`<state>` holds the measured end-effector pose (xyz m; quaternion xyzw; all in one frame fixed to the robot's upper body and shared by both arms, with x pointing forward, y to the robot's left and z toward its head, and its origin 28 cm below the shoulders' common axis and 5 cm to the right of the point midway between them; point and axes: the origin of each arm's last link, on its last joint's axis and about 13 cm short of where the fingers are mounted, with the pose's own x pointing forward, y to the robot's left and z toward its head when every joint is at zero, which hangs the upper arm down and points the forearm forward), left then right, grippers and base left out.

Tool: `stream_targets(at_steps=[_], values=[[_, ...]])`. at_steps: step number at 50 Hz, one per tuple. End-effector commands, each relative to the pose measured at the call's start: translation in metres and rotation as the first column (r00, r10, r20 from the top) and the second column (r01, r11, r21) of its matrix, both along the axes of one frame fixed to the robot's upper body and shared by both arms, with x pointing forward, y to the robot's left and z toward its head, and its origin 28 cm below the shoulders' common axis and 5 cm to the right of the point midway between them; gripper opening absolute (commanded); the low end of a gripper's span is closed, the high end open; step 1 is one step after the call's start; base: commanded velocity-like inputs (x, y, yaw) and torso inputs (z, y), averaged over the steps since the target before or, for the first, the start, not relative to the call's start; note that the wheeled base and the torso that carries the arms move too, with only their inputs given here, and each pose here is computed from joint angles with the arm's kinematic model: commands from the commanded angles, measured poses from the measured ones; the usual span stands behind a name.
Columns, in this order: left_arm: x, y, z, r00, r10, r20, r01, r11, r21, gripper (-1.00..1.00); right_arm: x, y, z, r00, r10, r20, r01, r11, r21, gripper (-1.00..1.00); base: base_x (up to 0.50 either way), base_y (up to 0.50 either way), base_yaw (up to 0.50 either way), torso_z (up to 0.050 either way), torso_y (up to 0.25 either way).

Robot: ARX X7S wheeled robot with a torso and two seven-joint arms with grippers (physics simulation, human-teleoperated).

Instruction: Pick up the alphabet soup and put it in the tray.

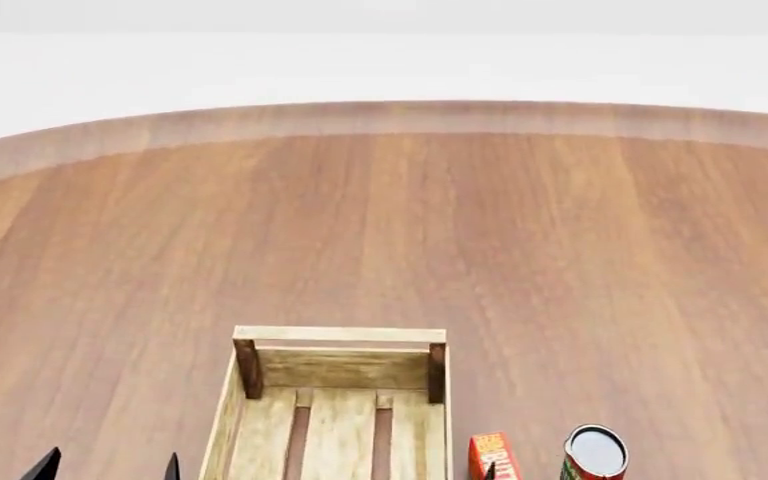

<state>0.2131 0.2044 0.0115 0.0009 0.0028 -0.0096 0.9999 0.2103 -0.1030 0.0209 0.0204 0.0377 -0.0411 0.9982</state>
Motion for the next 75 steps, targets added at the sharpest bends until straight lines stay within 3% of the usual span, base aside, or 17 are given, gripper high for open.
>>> stream_targets(at_steps=[1, 5, 7, 9, 15, 17, 31, 40, 62, 67, 75], values=[[-0.001, 0.0, -0.001, 1.0, 0.003, -0.004, -0.003, 1.0, 0.0, 1.0, -0.012, -0.015, 0.015, 0.964, -0.21, -0.164, 0.225, 0.972, 0.074, 1.0, 0.0, 0.0, 0.0, 0.0, 0.0], [-0.001, 0.0, 0.0, 1.0, 0.002, -0.003, -0.002, 1.0, 0.0, 1.0, -0.02, -0.024, 0.017, 0.952, -0.28, -0.122, 0.287, 0.957, 0.048, 1.0, 0.0, 0.0, 0.0, 0.0, 0.0], [-0.001, 0.0, 0.0, 1.0, 0.001, -0.003, -0.001, 1.0, 0.001, 1.0, -0.021, -0.03, 0.015, 0.926, -0.352, -0.141, 0.357, 0.934, 0.012, 1.0, 0.0, 0.0, 0.0, 0.0, 0.0], [-0.001, 0.0, 0.0, 1.0, 0.001, -0.003, -0.001, 1.0, 0.0, 1.0, -0.022, -0.033, 0.015, 0.911, -0.382, -0.157, 0.392, 0.919, 0.034, 1.0, 0.0, 0.0, 0.0, 0.0, 0.0], [-0.001, -0.001, -0.001, 1.0, -0.003, -0.006, 0.003, 1.0, -0.001, 1.0, -0.025, -0.042, 0.021, 0.839, -0.523, -0.151, 0.53, 0.848, 0.014, 1.0, 0.0, 0.0, 0.0, 0.0, 0.0], [-0.001, -0.001, 0.0, 1.0, -0.001, -0.005, 0.001, 1.0, -0.001, 1.0, -0.029, -0.046, 0.024, 0.796, -0.586, -0.153, 0.596, 0.803, 0.027, 1.0, 0.0, 0.0, 0.0, 0.0, 0.0], [0.0, -0.001, -0.001, 1.0, -0.006, -0.01, 0.006, 1.0, -0.003, 1.0, -0.048, -0.053, 0.027, 0.667, -0.733, -0.132, 0.744, 0.665, 0.061, 1.0, 0.0, 0.0, 0.0, 0.0, 0.0], [-0.001, -0.001, -0.002, 1.0, -0.006, -0.012, 0.006, 1.0, -0.005, 1.0, -0.05, -0.051, 0.032, 0.648, -0.747, -0.15, 0.761, 0.644, 0.08, 1.0, 0.0, 0.0, 0.0, 0.0, 0.0], [-0.001, -0.001, -0.001, 1.0, -0.007, -0.012, 0.007, 1.0, -0.004, 1.0, -0.063, -0.05, 0.056, 0.511, -0.845, -0.159, 0.857, 0.487, 0.17, 1.0, 0.0, 0.0, 0.0, 0.0, 0.0], [-0.002, -0.001, -0.001, 1.0, -0.007, -0.012, 0.007, 1.0, -0.005, 1.0, -0.064, -0.047, 0.057, 0.504, -0.848, -0.163, 0.86, 0.475, 0.188, 1.0, 0.0, 0.0, 0.0, 0.0, 0.0], [-0.002, -0.001, -0.001, 1.0, -0.006, -0.011, 0.006, 1.0, -0.005, 1.0, -0.062, -0.047, 0.045, 0.525, -0.828, -0.198, 0.849, 0.494, 0.186, 1.0, 0.0, 0.0, 0.0, 0.0, 0.0]])
